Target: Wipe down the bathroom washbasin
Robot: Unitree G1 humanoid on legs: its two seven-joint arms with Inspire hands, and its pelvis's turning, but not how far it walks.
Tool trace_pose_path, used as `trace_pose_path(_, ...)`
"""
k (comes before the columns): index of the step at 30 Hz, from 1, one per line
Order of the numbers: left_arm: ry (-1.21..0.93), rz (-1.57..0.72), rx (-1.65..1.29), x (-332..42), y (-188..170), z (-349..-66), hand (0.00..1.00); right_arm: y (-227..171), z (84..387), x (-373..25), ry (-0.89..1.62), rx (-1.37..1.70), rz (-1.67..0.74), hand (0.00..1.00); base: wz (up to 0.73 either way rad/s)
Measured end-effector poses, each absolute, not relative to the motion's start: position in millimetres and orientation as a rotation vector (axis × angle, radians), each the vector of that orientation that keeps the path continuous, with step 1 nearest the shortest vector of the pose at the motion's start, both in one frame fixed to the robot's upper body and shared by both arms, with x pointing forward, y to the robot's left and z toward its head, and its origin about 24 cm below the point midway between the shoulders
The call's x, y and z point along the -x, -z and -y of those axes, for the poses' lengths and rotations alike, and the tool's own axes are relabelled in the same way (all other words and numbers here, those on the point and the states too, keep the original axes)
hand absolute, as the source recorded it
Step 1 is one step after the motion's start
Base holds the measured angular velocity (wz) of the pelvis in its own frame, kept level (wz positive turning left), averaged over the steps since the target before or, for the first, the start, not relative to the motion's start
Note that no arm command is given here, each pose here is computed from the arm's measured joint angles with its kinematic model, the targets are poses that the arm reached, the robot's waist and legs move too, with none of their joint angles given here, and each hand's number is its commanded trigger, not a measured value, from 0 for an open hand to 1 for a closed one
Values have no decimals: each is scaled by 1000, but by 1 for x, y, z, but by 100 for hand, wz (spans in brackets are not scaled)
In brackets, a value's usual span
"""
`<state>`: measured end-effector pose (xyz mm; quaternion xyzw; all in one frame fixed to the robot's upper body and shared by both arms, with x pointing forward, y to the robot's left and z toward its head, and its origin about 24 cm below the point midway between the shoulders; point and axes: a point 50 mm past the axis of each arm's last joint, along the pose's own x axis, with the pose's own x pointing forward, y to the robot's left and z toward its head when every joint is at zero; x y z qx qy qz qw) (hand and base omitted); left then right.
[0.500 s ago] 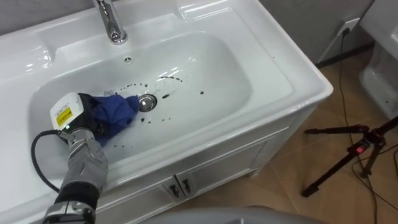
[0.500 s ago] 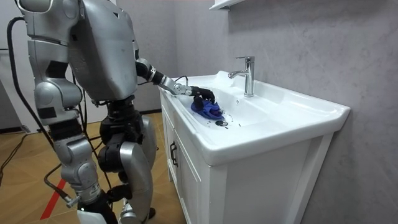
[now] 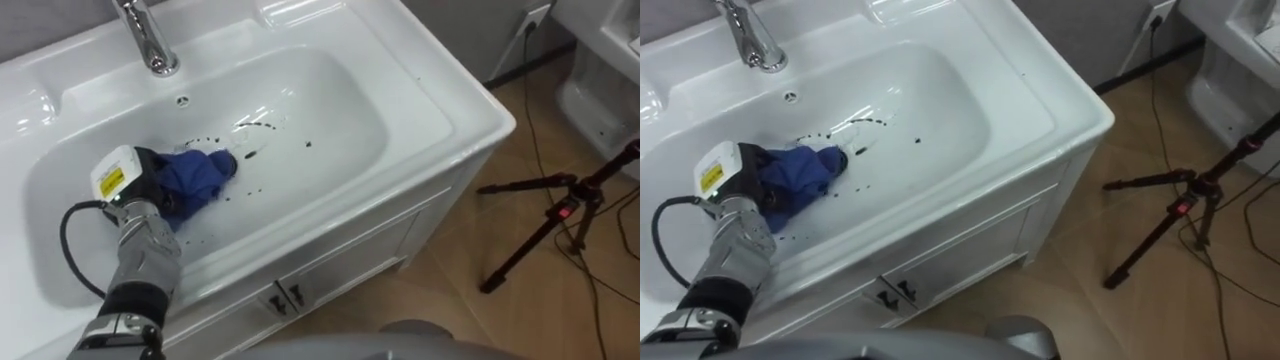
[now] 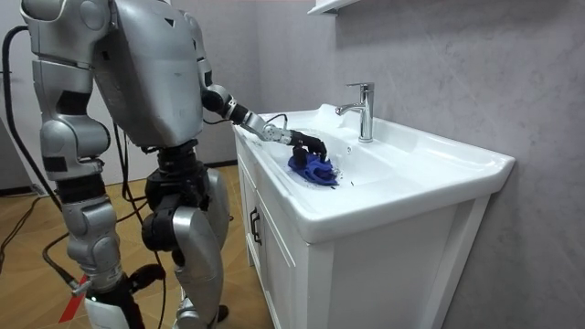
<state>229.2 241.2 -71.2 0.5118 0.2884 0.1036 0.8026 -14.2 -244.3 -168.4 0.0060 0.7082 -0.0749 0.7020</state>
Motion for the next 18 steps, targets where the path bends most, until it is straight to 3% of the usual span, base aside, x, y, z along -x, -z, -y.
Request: trace_pose_path(18,-36,-514,-953,-262,57,-189,100,170,237,6,5,112,-1596,0,-8)
